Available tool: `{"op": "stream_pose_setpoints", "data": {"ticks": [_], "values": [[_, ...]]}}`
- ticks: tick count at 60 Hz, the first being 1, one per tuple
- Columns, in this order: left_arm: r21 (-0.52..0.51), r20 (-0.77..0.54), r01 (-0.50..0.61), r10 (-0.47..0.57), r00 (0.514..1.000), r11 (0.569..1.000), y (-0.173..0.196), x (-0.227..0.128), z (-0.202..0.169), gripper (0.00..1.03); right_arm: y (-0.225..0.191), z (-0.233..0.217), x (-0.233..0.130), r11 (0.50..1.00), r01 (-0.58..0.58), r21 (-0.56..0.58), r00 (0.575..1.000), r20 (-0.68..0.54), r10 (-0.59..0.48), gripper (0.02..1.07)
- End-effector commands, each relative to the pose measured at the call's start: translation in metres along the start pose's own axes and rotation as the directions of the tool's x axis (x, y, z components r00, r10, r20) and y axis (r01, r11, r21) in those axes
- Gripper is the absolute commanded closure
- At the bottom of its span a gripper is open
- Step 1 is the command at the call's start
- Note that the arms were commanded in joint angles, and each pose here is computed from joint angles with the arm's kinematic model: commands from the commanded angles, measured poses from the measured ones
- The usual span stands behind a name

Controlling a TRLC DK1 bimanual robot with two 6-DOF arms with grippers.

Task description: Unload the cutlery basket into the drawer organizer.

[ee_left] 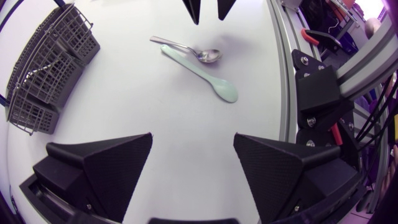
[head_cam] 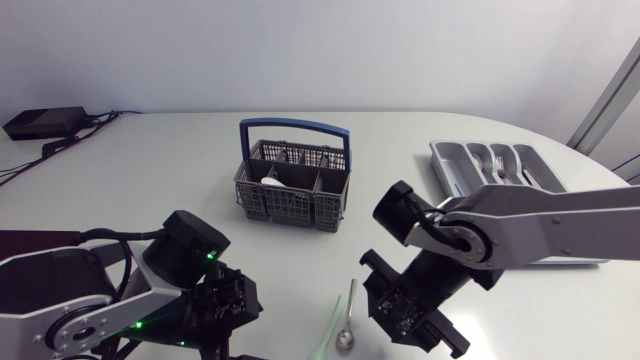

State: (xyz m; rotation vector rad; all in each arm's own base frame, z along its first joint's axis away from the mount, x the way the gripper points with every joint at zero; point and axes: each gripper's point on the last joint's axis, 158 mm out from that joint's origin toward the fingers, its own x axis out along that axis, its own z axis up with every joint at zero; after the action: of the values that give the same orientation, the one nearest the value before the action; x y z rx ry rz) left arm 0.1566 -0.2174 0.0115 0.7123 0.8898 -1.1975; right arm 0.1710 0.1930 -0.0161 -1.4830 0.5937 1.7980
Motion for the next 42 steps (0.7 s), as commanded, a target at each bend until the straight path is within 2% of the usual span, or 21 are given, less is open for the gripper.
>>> {"op": "stream_pose_setpoints", "data": {"ticks": [1,9,13,24,28,32,34,36,40,42], "values": [[-0.022,-0.005,-0.008,0.008,1.000,1.000,0.006,0.001,0.002,0.11,-0.007,0.003,0.009,1.000,-0.010,-0.014,1.000,-0.021,0.009,0.48],[-0.025,-0.003,-0.014,0.014,1.000,1.000,0.009,0.002,0.002,0.11,-0.022,0.004,0.017,0.999,0.003,-0.039,0.999,-0.037,-0.004,0.48],[-0.029,-0.003,-0.017,0.017,1.000,0.999,0.010,0.002,0.001,0.11,-0.029,0.005,0.017,0.999,0.011,-0.053,0.999,-0.037,-0.013,0.57],[-0.032,-0.002,-0.020,0.020,1.000,0.999,0.011,0.003,-0.001,0.11,-0.037,0.006,0.028,0.997,-0.001,-0.082,0.999,-0.046,-0.003,0.57],[-0.034,-0.002,-0.021,0.021,1.000,0.999,0.011,0.003,-0.002,0.11,-0.037,0.006,0.032,0.996,-0.010,-0.093,0.999,-0.049,0.005,0.63],[-0.034,-0.002,-0.021,0.021,1.000,0.999,0.011,0.003,-0.002,0.11,-0.036,0.005,0.036,0.995,-0.022,-0.100,0.998,-0.061,0.016,0.63],[-0.032,-0.003,-0.020,0.020,1.000,0.999,0.011,0.004,-0.002,0.11,-0.036,0.005,0.036,0.995,-0.026,-0.101,0.998,-0.063,0.019,0.65],[-0.034,-0.004,-0.021,0.021,1.000,0.999,0.012,0.004,-0.003,0.11,-0.034,0.005,0.038,0.993,-0.037,-0.110,0.998,-0.064,0.030,0.73],[-0.034,-0.003,-0.021,0.021,1.000,0.999,0.012,0.004,-0.004,0.11,-0.031,0.005,0.037,0.992,-0.056,-0.115,0.997,-0.065,0.049,0.80],[-0.035,-0.005,-0.021,0.021,1.000,0.999,0.012,0.004,-0.005,0.11,-0.028,0.006,0.037,0.991,-0.067,-0.116,0.996,-0.065,0.059,0.80]]}}
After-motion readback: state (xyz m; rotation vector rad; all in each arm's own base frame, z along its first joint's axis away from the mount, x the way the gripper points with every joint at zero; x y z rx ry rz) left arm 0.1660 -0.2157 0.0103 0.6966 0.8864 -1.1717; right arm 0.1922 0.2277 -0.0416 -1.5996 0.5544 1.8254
